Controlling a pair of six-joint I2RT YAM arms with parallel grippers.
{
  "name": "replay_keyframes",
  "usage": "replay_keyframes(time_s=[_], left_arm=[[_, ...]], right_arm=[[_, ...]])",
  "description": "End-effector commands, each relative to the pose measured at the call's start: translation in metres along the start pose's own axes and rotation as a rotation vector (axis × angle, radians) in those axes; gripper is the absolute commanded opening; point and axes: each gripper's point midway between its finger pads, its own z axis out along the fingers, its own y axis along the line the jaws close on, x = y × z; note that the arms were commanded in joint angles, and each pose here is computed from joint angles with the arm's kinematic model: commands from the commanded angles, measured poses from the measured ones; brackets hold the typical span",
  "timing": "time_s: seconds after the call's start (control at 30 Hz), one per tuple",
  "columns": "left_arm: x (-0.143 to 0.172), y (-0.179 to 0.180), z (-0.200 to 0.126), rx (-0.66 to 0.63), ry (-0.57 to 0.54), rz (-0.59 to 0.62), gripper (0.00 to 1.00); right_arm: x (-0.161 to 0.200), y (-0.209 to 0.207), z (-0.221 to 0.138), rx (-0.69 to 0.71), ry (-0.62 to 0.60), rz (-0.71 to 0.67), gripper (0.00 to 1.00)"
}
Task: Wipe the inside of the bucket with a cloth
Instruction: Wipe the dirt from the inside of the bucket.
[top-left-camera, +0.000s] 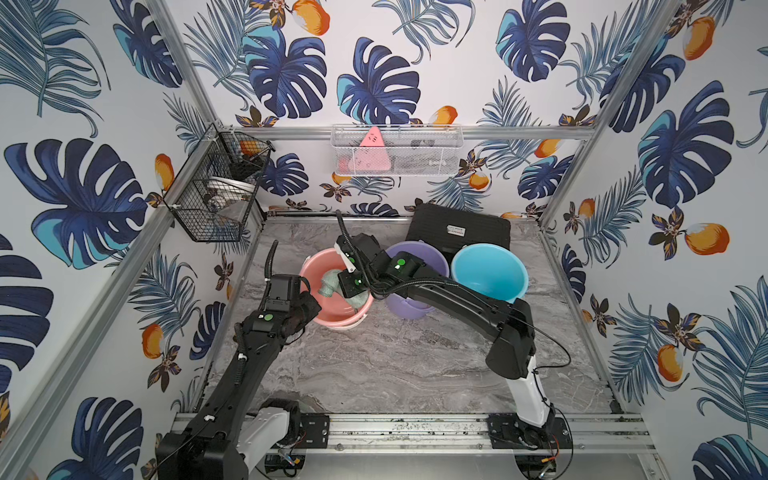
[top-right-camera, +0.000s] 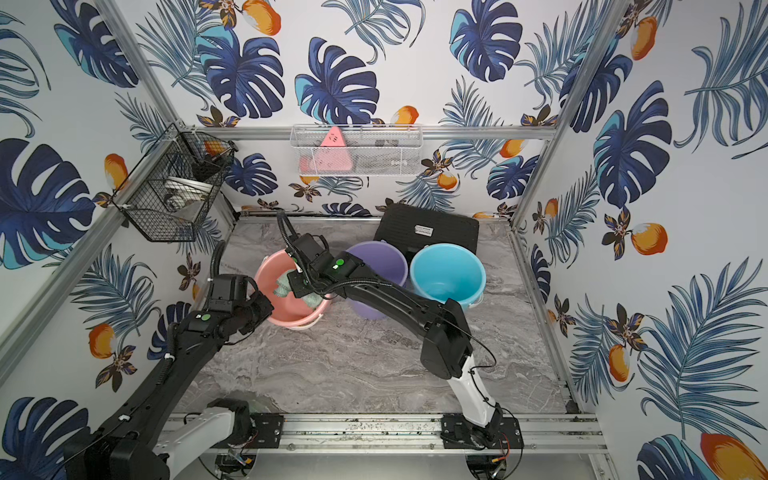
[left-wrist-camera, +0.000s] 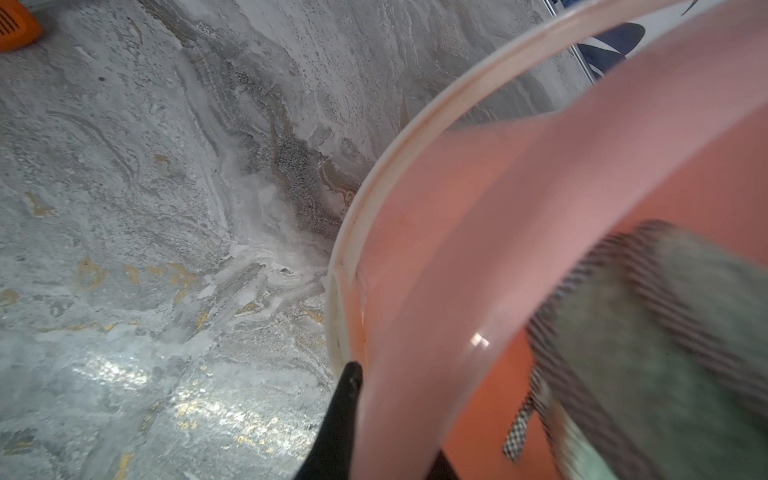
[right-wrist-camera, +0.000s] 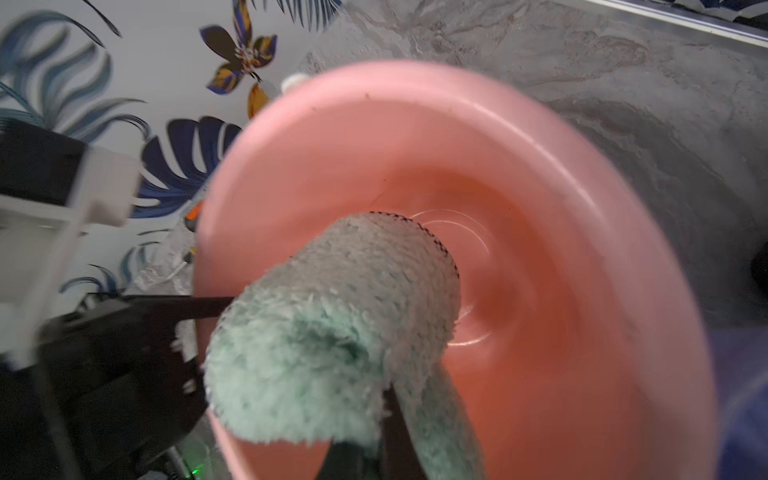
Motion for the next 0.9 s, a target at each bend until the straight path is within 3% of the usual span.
replay_keyframes(time_s=[0.0,0.37,0.63,0.87], left_arm=[[-0.006,-0.006,-0.005,0.018,-0.022,0.027,0.0],[0.001,-0.014,-0.004,0.028,0.041,0.056,0.0],[0.011,-0.012,-0.001,0.029,0.079,0.081,0.0],[0.017,-0.002,0.008,-0.021,0.102,0.107,0.0]], right_arm=[[0.024,-0.007,0.014,0.086,0.079,-0.099,0.0],[0.06,-0.02,0.064,0.194,0.143,-0.232,0.0],[0.063,-0.023,0.091,0.223,0.155,-0.233,0.0],[0.064,-0.004,0.093,0.12,0.15,-0.173,0.0]])
